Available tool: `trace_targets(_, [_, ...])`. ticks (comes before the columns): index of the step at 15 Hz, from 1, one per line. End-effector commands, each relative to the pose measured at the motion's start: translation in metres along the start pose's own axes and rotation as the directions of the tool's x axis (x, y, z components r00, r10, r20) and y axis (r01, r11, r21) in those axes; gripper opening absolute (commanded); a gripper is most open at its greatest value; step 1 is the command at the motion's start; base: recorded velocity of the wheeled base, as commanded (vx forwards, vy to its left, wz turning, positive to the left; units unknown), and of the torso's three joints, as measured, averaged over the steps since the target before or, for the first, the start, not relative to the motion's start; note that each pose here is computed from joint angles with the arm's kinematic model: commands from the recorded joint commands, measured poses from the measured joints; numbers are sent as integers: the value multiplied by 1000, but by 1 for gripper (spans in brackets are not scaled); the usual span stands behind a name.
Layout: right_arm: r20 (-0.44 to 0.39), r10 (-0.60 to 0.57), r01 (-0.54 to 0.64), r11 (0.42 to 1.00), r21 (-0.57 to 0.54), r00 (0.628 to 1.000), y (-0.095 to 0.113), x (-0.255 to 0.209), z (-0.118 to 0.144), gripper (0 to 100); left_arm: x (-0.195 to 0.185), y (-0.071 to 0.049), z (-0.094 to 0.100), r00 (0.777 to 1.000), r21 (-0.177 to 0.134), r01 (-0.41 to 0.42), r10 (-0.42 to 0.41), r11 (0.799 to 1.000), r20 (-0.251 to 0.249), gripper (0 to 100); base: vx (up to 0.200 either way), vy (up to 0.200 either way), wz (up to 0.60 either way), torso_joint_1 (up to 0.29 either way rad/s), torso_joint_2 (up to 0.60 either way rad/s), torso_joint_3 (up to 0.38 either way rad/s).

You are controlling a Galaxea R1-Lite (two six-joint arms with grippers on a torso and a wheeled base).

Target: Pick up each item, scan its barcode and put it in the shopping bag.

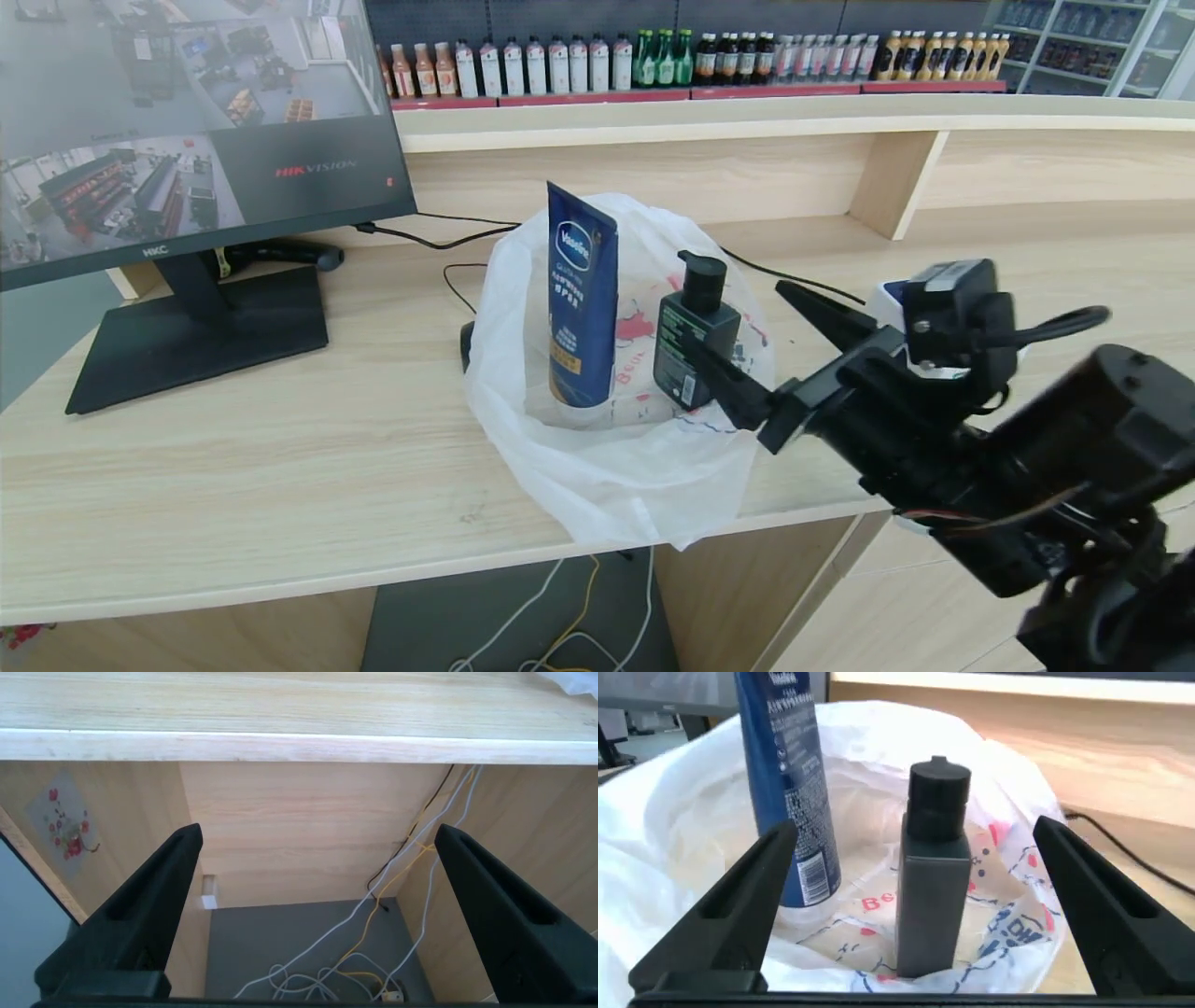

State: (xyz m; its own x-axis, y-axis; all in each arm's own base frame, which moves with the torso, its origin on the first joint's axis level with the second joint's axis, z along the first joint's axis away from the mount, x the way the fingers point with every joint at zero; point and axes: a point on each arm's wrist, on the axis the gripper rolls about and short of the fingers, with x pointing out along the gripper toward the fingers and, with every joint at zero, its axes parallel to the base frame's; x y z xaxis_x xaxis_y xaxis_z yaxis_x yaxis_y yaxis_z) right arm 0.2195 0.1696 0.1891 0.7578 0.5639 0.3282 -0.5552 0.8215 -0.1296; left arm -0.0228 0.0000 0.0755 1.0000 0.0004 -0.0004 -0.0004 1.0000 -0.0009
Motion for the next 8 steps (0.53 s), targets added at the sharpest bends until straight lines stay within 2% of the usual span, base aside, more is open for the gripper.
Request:
trace_targets(1, [116,-18,20,1000,-17,993,-9,-68,53,100,0,0,0,1000,-1,-1,1,1000,0,100,0,0,0,0,0,0])
trace_targets(3, [188,-33,37,999,-19,982,-14,-122,74,100,0,0,0,1000,-1,0,0,1000,0,100,0,0,0,0,0,0])
trace_targets(4, [257,-66,77,996,-36,964,-18,-177,81,100,0,0,0,1000,1,0,0,1000,0,100,0,0,0,0,0,0])
trace_targets(5, [355,-83,100,995,-28,931,-19,-204,92,100,0,0,0,1000,1,2,-2,1000,0,100,0,0,0,0,0,0])
trace_targets(6, [470,-104,118,993,-1,877,-21,-227,106,100,0,0,0,1000,1,0,0,1000,0,100,0,0,0,0,0,0])
trace_targets(7, [454,-134,133,990,34,881,-21,-247,104,100,0,0,0,1000,1,0,0,1000,0,100,0,0,0,0,0,0])
trace_targets(8, [394,-134,126,991,45,909,-20,-267,94,100,0,0,0,1000,1,0,0,1000,0,100,0,0,0,0,0,0])
